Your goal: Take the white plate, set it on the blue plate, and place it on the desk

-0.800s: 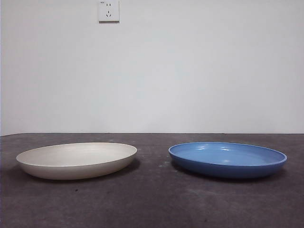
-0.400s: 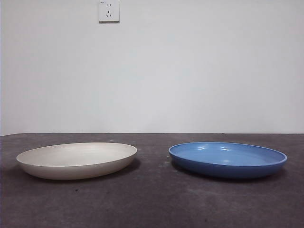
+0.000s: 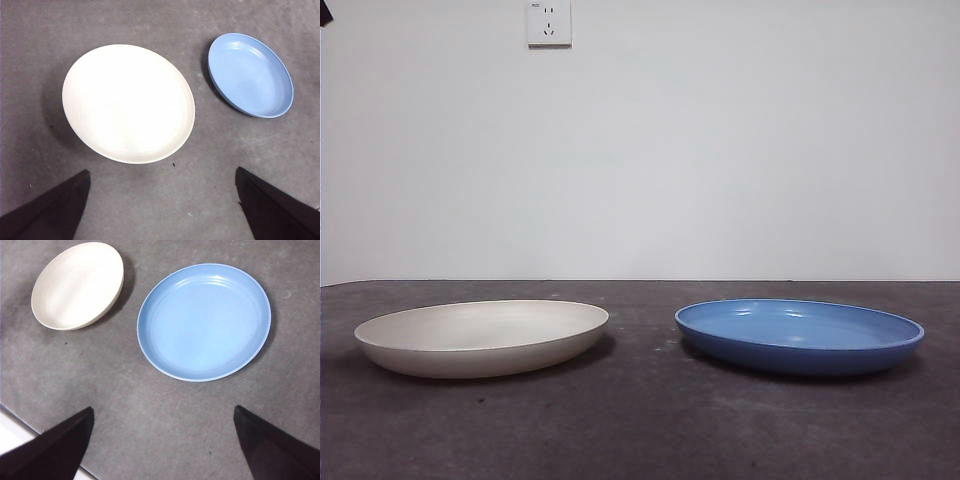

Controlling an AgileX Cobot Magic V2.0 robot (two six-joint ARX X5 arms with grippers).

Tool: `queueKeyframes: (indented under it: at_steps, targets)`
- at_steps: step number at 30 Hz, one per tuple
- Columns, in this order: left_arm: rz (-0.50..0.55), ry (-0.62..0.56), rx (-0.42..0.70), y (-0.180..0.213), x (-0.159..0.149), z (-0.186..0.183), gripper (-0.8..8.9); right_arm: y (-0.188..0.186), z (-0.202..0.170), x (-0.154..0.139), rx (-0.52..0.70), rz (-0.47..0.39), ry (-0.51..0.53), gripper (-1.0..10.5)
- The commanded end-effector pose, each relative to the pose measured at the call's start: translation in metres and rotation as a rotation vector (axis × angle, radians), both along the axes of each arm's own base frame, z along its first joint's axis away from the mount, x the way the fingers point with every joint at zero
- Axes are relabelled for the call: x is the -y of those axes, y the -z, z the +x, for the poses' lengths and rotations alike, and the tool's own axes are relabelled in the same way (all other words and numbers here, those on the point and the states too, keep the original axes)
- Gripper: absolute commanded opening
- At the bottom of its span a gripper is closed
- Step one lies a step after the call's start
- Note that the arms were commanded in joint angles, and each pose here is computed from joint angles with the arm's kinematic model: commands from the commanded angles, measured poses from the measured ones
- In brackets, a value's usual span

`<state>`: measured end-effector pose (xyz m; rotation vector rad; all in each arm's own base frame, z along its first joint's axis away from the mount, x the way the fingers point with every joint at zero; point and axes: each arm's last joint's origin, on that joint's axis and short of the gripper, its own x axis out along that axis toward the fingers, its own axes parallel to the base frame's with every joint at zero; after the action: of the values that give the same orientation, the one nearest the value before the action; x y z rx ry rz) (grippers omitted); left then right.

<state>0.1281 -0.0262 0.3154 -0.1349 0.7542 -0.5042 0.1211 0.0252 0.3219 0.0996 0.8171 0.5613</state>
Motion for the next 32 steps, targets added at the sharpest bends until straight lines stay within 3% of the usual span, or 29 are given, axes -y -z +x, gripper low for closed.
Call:
queueKeyframes:
  at_steps: [1, 9, 16, 32]
  targets:
    - [-0.014, -0.005, -0.001, -0.004, 0.001, 0.008, 4.69, -0.006, 0.001, -0.001, 0.018, 0.008, 0.004, 4.5]
    - [-0.025, -0.059, -0.018, 0.004, 0.006, 0.052, 4.67, -0.006, 0.001, -0.001, 0.021, 0.009, 0.004, 4.5]
    - [0.068, -0.142, -0.114, 0.027, 0.008, 0.099, 4.66, -0.006, 0.001, -0.001, 0.021, 0.009, 0.004, 4.5]
    - [0.162, -0.180, -0.278, 0.102, 0.020, 0.181, 4.63, -0.006, 0.001, -0.001, 0.021, 0.009, 0.004, 4.5]
